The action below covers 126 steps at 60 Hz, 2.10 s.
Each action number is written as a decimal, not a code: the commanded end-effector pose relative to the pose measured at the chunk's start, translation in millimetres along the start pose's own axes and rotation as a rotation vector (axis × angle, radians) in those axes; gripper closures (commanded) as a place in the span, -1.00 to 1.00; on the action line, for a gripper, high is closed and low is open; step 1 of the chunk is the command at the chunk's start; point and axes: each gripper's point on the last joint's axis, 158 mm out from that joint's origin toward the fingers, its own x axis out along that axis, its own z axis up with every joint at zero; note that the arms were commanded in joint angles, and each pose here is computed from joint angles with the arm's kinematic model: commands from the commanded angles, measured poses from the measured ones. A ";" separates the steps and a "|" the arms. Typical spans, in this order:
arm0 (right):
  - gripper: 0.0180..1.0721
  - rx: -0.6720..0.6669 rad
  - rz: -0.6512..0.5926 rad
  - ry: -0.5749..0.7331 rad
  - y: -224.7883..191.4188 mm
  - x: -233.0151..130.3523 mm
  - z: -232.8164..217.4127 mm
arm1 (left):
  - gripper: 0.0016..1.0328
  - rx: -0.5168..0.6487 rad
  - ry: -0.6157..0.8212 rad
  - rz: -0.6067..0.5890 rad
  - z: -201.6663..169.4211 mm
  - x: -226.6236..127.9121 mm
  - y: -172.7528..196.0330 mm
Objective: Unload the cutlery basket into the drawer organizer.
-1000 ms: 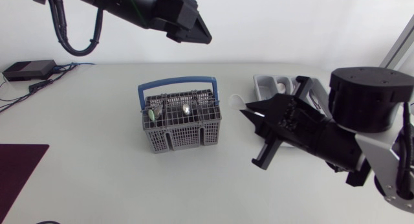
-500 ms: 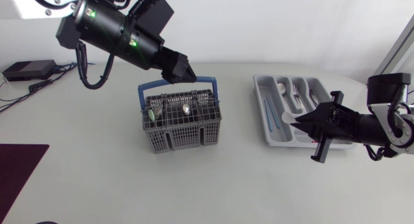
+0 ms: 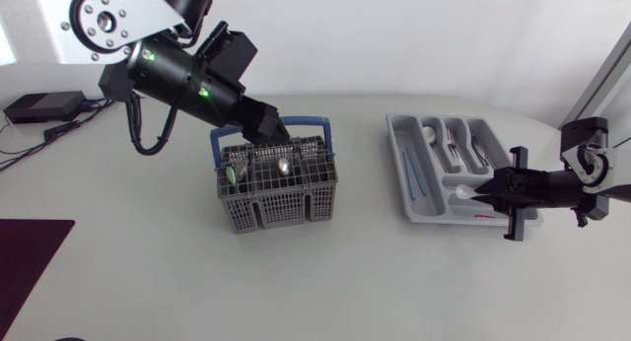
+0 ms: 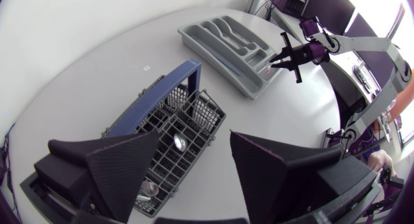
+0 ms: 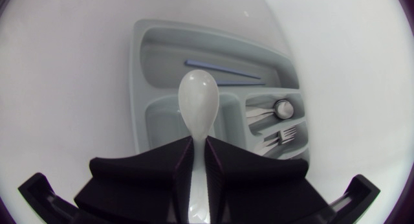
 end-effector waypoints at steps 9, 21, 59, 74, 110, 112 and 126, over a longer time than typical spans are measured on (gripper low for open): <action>0.81 -0.105 0.017 0.085 8.7 19.5 -25.5 | -0.77 -0.089 0.042 -0.011 -21.1 16.6 6.1; 0.11 -0.112 0.000 0.118 10.3 24.8 -33.3 | -0.77 -0.124 0.053 -0.011 -27.8 18.8 7.3; -0.74 0.094 -0.117 -0.108 13.1 -51.3 70.9 | -0.66 -0.206 0.100 -0.028 -50.4 41.7 14.8; -0.74 0.130 -0.121 -0.216 44.3 -71.7 113.7 | -0.54 -0.200 0.112 -0.035 -51.0 61.8 17.1; -0.74 0.114 -0.075 -0.275 77.3 -73.5 143.6 | -0.07 -0.185 0.099 -0.052 -42.1 77.5 8.6; -0.74 0.113 -0.072 -0.278 78.5 -73.6 144.8 | -0.07 -0.184 0.092 -0.053 -40.5 77.4 8.5; -0.74 0.105 -0.058 -0.279 86.3 -72.5 147.4 | 0.18 -0.189 0.078 -0.049 -41.1 80.6 9.9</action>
